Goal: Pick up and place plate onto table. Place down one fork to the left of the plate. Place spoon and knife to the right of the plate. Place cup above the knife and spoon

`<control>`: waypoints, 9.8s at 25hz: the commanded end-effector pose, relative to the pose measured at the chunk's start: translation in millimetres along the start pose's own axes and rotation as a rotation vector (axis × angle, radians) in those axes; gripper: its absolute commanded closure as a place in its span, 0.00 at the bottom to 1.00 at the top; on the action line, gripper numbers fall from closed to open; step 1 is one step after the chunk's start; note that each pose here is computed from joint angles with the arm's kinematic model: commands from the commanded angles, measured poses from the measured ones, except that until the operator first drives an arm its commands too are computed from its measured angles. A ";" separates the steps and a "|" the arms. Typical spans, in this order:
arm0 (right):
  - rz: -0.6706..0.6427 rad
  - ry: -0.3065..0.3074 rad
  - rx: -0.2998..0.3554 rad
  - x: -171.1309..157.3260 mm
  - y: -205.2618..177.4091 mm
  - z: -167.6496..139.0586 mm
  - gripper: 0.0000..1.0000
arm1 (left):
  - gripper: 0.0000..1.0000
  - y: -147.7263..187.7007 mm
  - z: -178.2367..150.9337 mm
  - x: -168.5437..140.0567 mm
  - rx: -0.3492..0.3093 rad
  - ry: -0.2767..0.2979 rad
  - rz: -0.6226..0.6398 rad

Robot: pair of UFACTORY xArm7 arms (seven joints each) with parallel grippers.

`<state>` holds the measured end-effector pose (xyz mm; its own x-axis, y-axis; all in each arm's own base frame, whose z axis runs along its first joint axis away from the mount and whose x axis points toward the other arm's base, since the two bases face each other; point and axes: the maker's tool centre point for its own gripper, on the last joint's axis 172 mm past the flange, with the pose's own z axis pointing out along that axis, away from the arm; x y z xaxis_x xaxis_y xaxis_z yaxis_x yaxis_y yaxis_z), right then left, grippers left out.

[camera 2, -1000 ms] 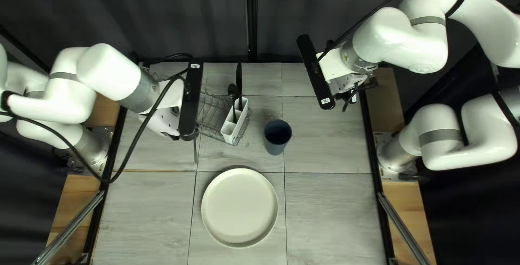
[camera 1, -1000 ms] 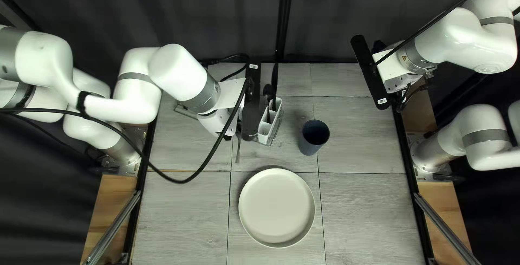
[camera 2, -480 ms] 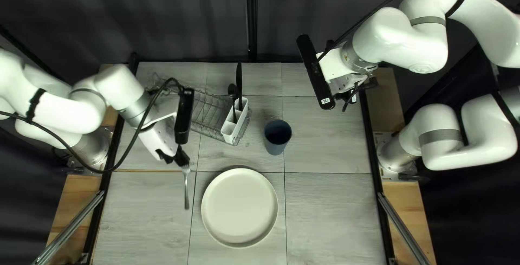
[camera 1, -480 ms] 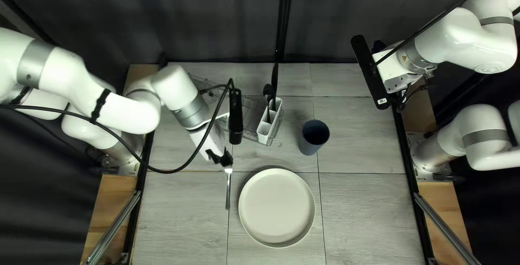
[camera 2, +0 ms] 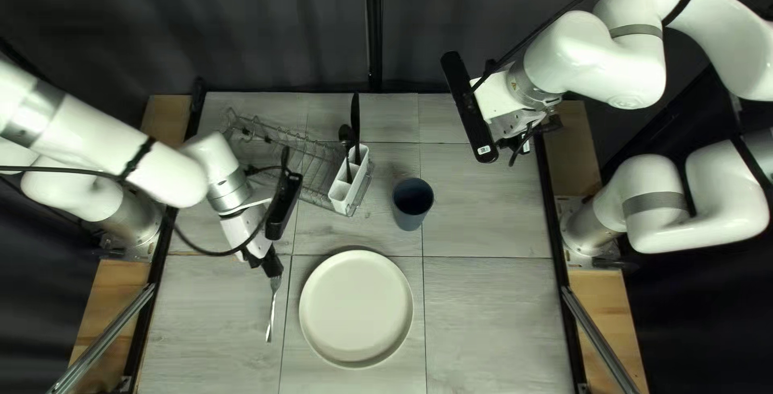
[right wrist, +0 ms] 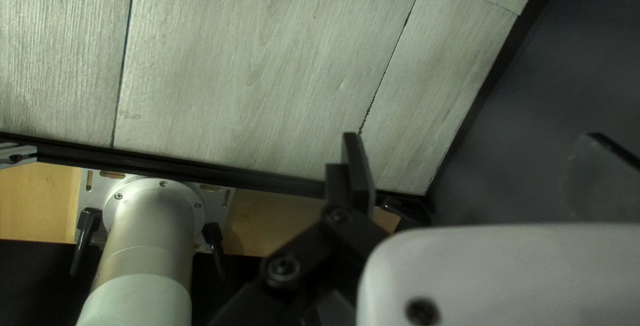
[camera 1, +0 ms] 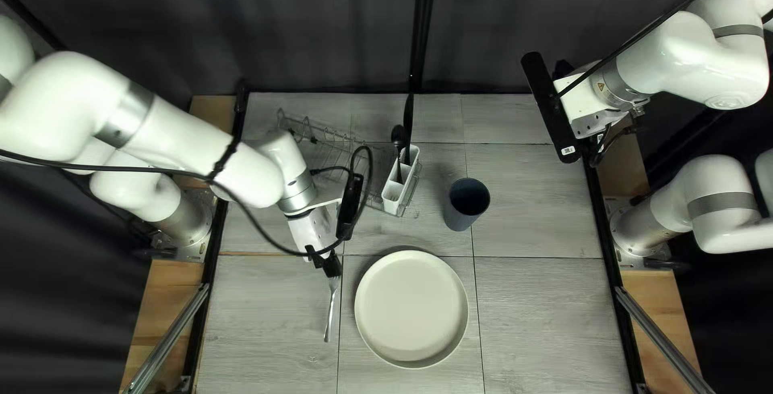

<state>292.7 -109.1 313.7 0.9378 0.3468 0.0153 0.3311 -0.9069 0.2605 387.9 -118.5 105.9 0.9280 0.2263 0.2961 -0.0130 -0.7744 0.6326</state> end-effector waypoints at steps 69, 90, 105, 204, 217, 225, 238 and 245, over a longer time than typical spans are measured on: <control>0.000 0.000 0.000 0.0 0.0 0.0 0.00 | 0.00 28.2 -249.3 78.9 0.809 0.055 -0.078; 0.000 0.000 0.000 0.0 0.0 0.0 0.00 | 0.00 40.7 -298.7 8.8 0.769 0.094 -0.047; 0.425 -0.023 0.193 40.8 103.2 49.3 0.00 | 0.00 40.7 -298.7 8.8 0.769 0.094 -0.047; 0.359 0.136 0.453 137.0 -212.3 -85.8 1.00 | 0.00 40.7 -298.7 8.8 0.769 0.094 -0.047; 0.369 0.187 0.623 157.4 -246.2 -66.8 1.00 | 0.00 40.7 -298.7 8.8 0.769 0.094 -0.047; 0.395 0.244 0.751 166.0 -264.9 -36.8 1.00 | 0.00 40.7 -298.7 8.8 0.769 0.094 -0.047; 0.343 0.279 0.889 165.0 -281.5 46.4 1.00 | 0.00 40.7 -298.7 8.8 0.769 0.094 -0.047; 0.315 0.277 0.948 164.8 -274.6 78.7 1.00 | 0.00 40.7 -298.7 8.8 0.769 0.094 -0.047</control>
<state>363.9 183.2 178.9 0.9775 -0.0011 0.2110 0.1380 -0.7528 -0.6437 284.3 28.5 348.1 0.8852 0.2917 0.3625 0.3197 -0.9473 -0.0185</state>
